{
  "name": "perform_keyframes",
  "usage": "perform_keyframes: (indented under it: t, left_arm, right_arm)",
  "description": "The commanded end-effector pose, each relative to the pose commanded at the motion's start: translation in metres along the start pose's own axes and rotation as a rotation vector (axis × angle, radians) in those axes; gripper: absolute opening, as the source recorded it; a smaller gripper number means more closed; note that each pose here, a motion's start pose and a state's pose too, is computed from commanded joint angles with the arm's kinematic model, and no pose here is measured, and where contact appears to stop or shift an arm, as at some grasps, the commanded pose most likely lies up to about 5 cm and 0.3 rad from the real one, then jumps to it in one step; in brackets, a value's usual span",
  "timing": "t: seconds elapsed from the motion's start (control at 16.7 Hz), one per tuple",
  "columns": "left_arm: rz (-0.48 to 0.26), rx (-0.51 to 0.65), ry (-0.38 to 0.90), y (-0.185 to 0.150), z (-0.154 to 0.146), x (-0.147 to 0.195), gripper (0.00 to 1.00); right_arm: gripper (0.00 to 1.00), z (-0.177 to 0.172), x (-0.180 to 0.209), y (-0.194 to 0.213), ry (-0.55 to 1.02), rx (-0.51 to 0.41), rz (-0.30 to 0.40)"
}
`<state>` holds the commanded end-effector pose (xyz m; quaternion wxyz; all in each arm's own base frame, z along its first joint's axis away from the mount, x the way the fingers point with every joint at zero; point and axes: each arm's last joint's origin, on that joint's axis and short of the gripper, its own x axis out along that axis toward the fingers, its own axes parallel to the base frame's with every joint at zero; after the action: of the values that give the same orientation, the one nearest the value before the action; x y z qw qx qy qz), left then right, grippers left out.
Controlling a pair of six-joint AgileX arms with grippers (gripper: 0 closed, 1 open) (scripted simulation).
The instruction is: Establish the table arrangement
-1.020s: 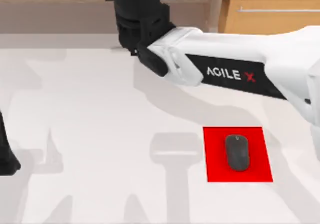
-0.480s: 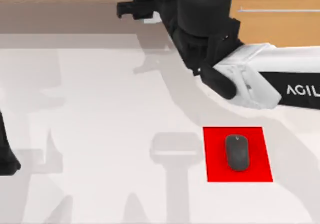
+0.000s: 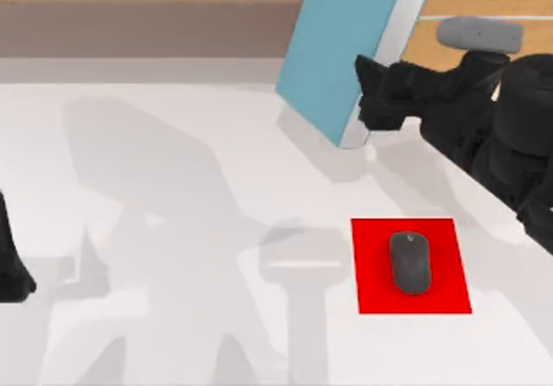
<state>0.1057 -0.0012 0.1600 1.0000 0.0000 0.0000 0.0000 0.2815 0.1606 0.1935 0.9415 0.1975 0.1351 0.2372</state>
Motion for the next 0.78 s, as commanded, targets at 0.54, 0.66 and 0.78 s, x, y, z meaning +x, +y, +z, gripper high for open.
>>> perform_keyframes:
  t: [0.54, 0.66, 0.78]
  left_arm:
    - [0.0, 0.0, 0.0, 0.0, 0.0, 0.0, 1.0]
    - [0.0, 0.0, 0.0, 0.0, 0.0, 0.0, 1.0]
    - [0.0, 0.0, 0.0, 0.0, 0.0, 0.0, 1.0]
  right_arm:
    - [0.0, 0.007, -0.076, -0.15, -0.02, 0.644, -0.294]
    - [0.0, 0.024, -0.089, -0.184, -0.112, 0.786, -0.357]
    - [0.0, 0.045, -0.103, -0.216, -0.218, 0.904, -0.395]
